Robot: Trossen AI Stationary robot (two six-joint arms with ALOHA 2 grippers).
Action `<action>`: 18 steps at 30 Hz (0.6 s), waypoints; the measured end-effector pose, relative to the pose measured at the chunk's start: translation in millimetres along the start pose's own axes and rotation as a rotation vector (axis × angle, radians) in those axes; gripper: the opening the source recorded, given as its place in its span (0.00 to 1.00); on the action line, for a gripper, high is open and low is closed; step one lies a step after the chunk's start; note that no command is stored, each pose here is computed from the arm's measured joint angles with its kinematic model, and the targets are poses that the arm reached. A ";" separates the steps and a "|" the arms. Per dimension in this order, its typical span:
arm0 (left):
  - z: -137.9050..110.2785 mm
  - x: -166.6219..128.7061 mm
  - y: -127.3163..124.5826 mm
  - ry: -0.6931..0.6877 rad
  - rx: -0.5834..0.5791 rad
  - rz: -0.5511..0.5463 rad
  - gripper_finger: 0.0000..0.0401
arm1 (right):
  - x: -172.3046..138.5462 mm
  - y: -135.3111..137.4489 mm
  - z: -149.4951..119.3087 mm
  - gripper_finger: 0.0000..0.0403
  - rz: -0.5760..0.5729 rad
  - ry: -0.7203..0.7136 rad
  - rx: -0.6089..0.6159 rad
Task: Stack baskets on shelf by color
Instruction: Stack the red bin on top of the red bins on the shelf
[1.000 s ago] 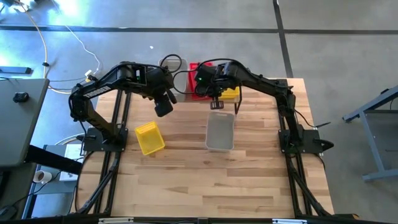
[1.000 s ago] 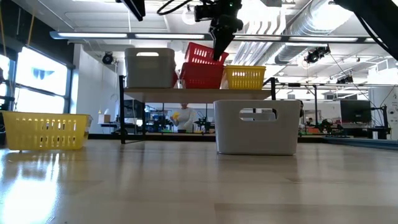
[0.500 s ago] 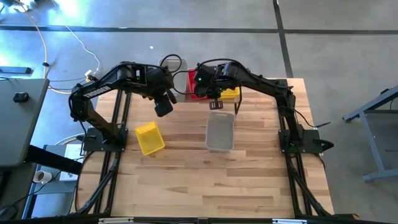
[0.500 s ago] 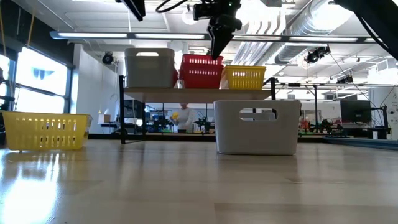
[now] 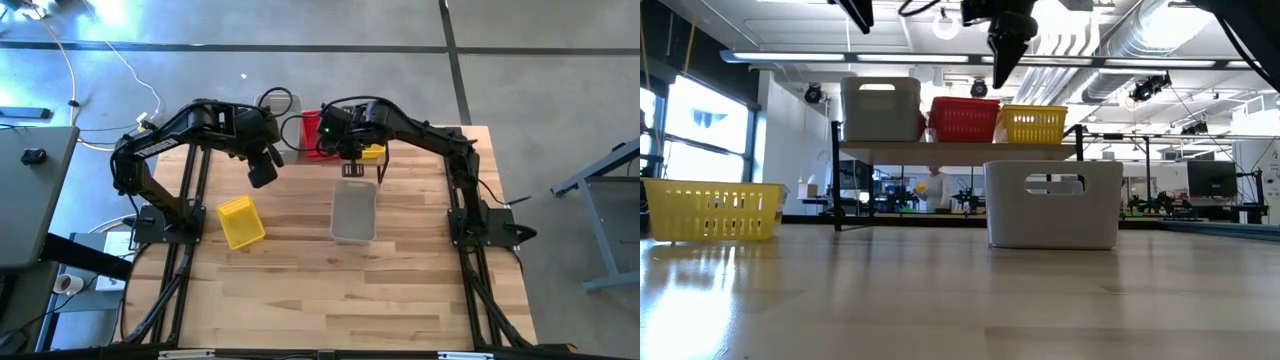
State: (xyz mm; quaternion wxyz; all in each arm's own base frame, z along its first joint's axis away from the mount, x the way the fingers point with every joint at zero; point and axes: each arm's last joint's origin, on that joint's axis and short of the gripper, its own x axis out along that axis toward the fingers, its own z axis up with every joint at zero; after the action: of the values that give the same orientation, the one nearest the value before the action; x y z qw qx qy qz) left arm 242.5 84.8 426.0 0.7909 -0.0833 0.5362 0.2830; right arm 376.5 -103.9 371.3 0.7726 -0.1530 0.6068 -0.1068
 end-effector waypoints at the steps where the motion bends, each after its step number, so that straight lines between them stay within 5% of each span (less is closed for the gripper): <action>1: 0.0 0.0 0.1 0.000 0.000 0.000 0.35 | 0.1 -0.1 -0.6 0.19 0.006 0.003 0.000; 18: 0.0 0.0 0.0 0.000 0.047 0.000 0.35 | 9.2 -5.8 -1.5 0.19 0.099 -0.007 -0.018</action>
State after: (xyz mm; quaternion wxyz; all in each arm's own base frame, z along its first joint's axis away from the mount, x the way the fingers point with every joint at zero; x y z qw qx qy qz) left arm 242.5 84.8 426.0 0.7926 -0.0646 0.5427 0.2702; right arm 377.4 -112.6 364.8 0.7778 -0.1303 0.6117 -0.0626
